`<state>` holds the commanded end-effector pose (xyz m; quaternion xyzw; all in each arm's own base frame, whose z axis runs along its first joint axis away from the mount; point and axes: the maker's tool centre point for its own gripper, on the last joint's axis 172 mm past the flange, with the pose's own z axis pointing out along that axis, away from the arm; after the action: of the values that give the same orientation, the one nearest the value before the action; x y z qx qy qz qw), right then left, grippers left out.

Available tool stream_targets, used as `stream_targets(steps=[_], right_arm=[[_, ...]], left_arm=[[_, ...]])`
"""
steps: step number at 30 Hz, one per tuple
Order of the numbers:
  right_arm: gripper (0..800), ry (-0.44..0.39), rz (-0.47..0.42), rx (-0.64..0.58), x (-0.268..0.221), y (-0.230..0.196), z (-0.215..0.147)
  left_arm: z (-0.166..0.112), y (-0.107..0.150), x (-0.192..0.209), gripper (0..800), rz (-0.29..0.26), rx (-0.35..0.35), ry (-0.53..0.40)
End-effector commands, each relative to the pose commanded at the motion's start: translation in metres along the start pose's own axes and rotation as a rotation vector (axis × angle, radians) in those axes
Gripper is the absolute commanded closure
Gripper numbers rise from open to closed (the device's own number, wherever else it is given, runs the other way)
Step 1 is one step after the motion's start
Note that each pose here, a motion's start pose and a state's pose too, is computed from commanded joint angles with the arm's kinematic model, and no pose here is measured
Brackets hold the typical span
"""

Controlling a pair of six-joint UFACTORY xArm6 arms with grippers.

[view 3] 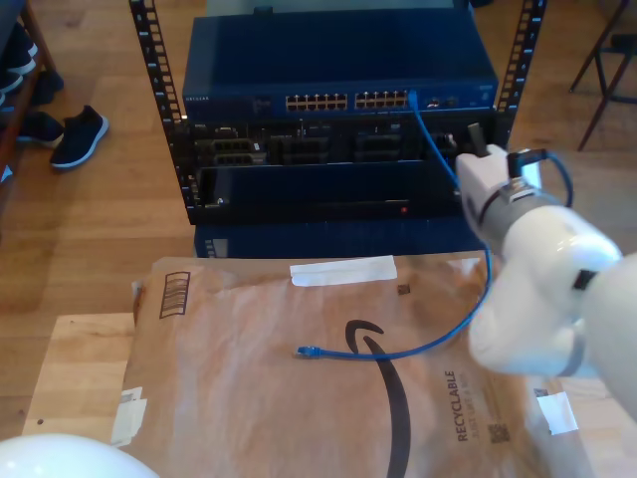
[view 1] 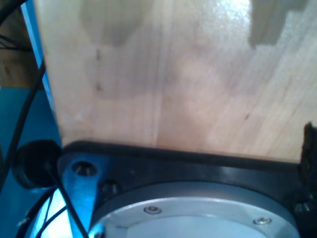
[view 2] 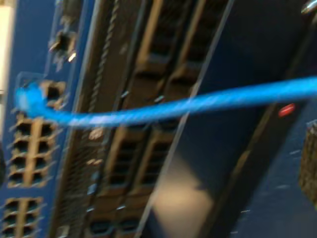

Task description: Grab the cable and plug it in

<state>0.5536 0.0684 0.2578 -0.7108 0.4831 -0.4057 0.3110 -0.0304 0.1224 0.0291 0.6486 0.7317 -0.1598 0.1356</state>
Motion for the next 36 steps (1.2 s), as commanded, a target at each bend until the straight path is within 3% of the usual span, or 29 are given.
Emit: stream_targets(steps=[6,8,15,19,24,27,33,36], right_arm=[[3,0.029,-0.087,-0.092,0.059,0.018,-0.011],[3,0.001,-0.166,-0.152,0.07,0.032,-0.016],[3,-0.105,-0.285,-0.469,0.102,0.122,-0.059],[3,-0.095,-0.234,-0.658,0.149,0.175,-0.1],[2,-0.069,-0.255,-0.804,0.197,0.224,-0.145],[2,-0.049,-0.212,-0.869,0.219,0.245,-0.187],[2,-0.23,-0.165,-1.091,0.199,0.315,-0.292],[2,-0.261,-0.111,-1.158,0.183,0.367,-0.338]], left_arm=[[0.0,0.0,0.0,0,0.0,0.0,0.0],[0.0,0.0,0.0,0,0.0,0.0,0.0],[0.0,0.0,0.0,0,0.0,0.0,0.0],[-0.001,0.0,0.001,0,0.0,0.0,0.002],[-0.001,0.0,0.001,0,0.0,0.0,0.002],[-0.001,0.0,0.001,0,0.0,0.0,0.002],[-0.001,0.0,0.001,0,0.0,0.0,0.002],[0.0,0.0,0.0,0,0.0,0.0,0.0]])
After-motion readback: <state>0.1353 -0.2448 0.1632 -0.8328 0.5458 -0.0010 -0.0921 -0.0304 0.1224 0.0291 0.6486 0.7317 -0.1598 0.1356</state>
